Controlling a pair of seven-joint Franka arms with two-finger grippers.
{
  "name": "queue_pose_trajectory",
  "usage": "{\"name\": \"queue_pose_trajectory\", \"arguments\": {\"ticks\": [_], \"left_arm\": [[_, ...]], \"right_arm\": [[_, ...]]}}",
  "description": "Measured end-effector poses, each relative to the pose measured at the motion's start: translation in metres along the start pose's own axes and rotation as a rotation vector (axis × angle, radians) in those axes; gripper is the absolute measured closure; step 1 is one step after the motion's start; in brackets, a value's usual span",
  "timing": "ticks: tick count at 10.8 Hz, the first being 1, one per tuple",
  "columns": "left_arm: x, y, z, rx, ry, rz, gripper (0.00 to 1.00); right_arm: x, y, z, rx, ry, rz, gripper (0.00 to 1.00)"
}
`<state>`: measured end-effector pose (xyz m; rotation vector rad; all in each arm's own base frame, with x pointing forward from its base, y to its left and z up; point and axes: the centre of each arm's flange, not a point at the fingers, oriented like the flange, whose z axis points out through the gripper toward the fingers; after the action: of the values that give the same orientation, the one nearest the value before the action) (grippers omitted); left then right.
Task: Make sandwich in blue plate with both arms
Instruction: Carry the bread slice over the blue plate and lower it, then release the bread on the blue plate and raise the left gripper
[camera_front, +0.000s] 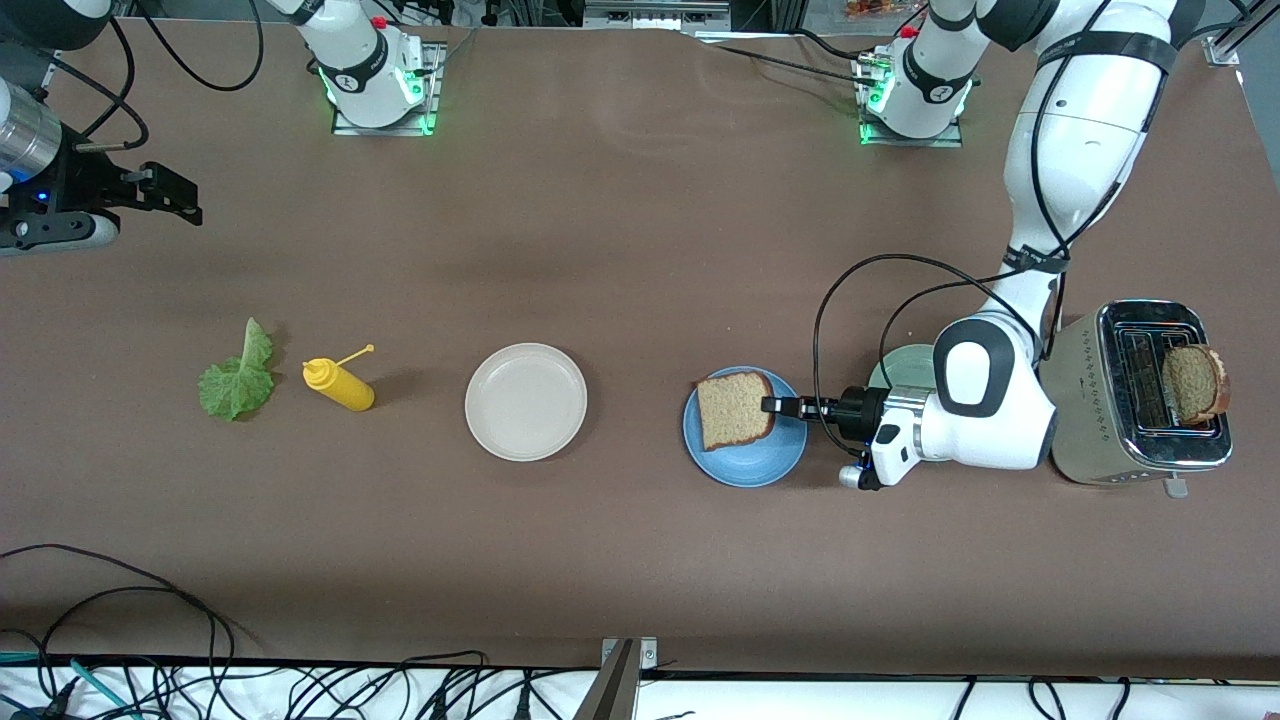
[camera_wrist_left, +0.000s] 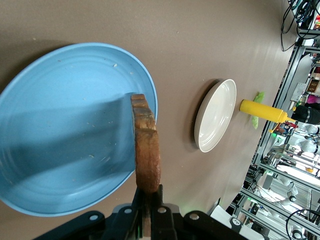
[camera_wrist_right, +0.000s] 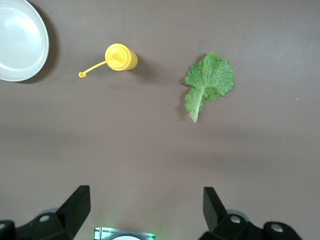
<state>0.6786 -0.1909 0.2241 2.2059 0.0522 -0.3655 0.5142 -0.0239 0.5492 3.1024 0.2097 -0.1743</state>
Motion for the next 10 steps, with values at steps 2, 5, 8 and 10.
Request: {"name": "queue_pose_trajectory", "arguments": {"ticks": [2, 5, 8, 10], "left_arm": [[0.001, -0.004, 0.001, 0.001, 0.0, -0.006, 0.78], [0.003, -0.012, -0.003, 0.0, 0.006, -0.017, 0.41], [0.007, -0.039, -0.049, -0.03, 0.042, -0.016, 0.01], [0.005, -0.07, -0.094, 0.005, 0.047, 0.051, 0.0]], "right_arm": [[0.0, 0.0, 0.0, 0.0, 0.0, 0.0, 0.0], [0.0, 0.0, 0.0, 0.0, 0.0, 0.0, 0.0], [0.0, 0.0, 0.0, 0.0, -0.001, 0.0, 0.0], [0.0, 0.0, 0.0, 0.0, -0.001, 0.0, 0.0]]}}
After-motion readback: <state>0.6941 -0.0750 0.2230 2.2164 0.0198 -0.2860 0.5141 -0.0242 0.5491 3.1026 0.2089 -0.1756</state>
